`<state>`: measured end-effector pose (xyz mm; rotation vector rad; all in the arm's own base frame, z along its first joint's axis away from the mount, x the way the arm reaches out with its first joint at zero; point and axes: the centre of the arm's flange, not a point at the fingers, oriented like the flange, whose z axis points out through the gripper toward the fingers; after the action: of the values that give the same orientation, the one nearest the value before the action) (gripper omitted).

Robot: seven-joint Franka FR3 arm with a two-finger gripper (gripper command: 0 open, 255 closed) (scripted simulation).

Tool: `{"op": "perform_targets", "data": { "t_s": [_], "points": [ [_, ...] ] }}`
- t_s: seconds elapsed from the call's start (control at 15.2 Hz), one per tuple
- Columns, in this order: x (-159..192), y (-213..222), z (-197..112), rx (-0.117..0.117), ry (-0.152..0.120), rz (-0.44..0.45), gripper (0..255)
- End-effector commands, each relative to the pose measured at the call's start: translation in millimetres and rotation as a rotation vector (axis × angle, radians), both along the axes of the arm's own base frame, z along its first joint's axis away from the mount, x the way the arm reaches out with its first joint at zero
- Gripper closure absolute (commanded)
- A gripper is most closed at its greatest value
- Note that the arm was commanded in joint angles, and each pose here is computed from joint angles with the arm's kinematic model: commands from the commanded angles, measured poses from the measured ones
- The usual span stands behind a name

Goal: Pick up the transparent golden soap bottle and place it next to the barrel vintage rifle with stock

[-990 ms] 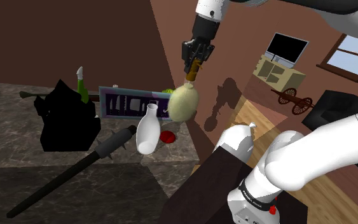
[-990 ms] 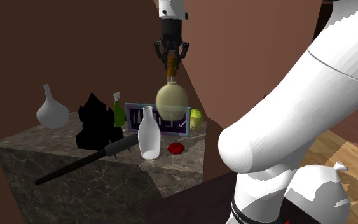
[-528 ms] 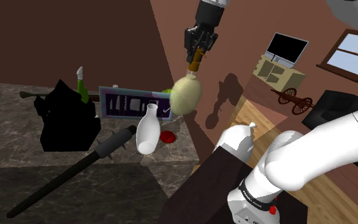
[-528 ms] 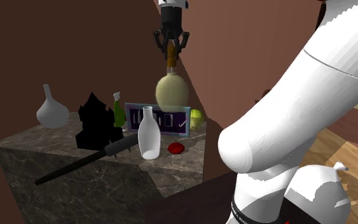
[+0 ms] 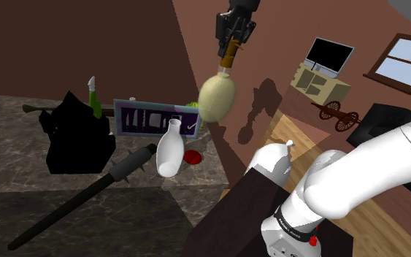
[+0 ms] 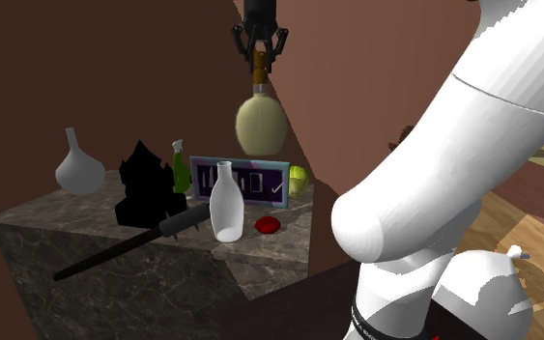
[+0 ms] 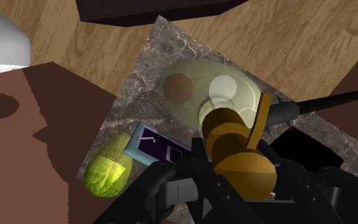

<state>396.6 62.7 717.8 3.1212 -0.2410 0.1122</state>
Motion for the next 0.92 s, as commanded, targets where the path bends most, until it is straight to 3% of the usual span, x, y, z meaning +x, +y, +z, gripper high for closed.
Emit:
{"op": "perform_targets", "data": {
  "t_s": [0.0, 0.4, 0.86],
  "points": [
    [-0.7, 0.0, 9.3, 0.000, 0.000, 0.000, 255],
    [-0.7, 0.0, 39.0, 0.000, 0.000, 0.000, 255],
    [70.1, 28.2, -13.2, 0.000, 0.000, 0.000, 255]
  ]
}}
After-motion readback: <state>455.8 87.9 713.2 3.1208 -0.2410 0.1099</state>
